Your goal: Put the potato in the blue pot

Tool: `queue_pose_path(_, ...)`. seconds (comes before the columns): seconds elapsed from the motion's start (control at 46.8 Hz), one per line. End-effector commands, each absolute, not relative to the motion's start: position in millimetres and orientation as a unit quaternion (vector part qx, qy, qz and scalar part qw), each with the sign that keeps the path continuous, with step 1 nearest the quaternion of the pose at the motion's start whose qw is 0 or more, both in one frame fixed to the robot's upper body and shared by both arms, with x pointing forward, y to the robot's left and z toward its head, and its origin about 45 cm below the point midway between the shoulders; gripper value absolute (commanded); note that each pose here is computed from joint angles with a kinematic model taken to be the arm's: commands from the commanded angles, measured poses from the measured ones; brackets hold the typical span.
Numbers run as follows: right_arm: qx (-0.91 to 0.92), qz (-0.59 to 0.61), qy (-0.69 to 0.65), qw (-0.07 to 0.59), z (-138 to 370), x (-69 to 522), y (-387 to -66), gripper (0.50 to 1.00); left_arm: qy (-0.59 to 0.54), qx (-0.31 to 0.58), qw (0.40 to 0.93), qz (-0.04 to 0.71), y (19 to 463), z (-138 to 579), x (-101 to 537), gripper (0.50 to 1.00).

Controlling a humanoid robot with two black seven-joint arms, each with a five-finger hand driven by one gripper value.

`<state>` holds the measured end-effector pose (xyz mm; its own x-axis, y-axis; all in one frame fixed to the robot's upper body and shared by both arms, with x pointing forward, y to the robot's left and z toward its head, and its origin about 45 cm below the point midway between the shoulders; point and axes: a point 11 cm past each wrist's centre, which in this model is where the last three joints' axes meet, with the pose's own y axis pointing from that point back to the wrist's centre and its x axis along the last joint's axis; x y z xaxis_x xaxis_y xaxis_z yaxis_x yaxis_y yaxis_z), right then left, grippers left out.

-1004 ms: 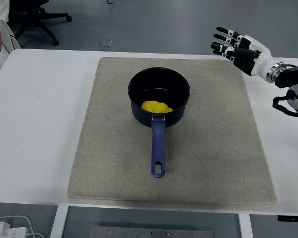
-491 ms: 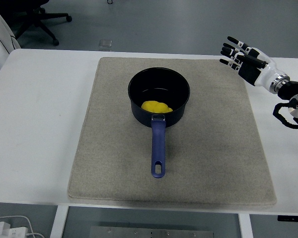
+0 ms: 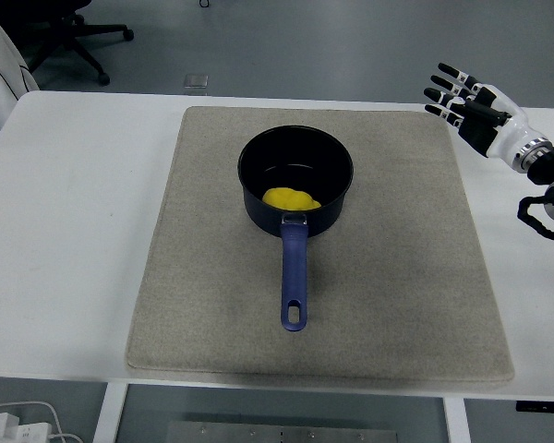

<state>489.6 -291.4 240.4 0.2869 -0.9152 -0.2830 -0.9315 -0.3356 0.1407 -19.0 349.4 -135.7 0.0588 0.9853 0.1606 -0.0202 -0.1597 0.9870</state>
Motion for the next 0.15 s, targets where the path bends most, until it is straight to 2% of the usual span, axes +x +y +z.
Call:
queue_pose_path(0.0,-0.801,0.156,0.577,0.029,242.5,490.2,-293.0,0.932,0.439,0.550,0.477,0.527,349.4,-135.7,-19.0,0.996)
queue_pose_path(0.128,-0.798,0.154,0.582,0.030,244.8,490.8,-297.3,0.932,0.439,0.550,0.477,0.527,349.4,-135.7,-19.0,0.996)
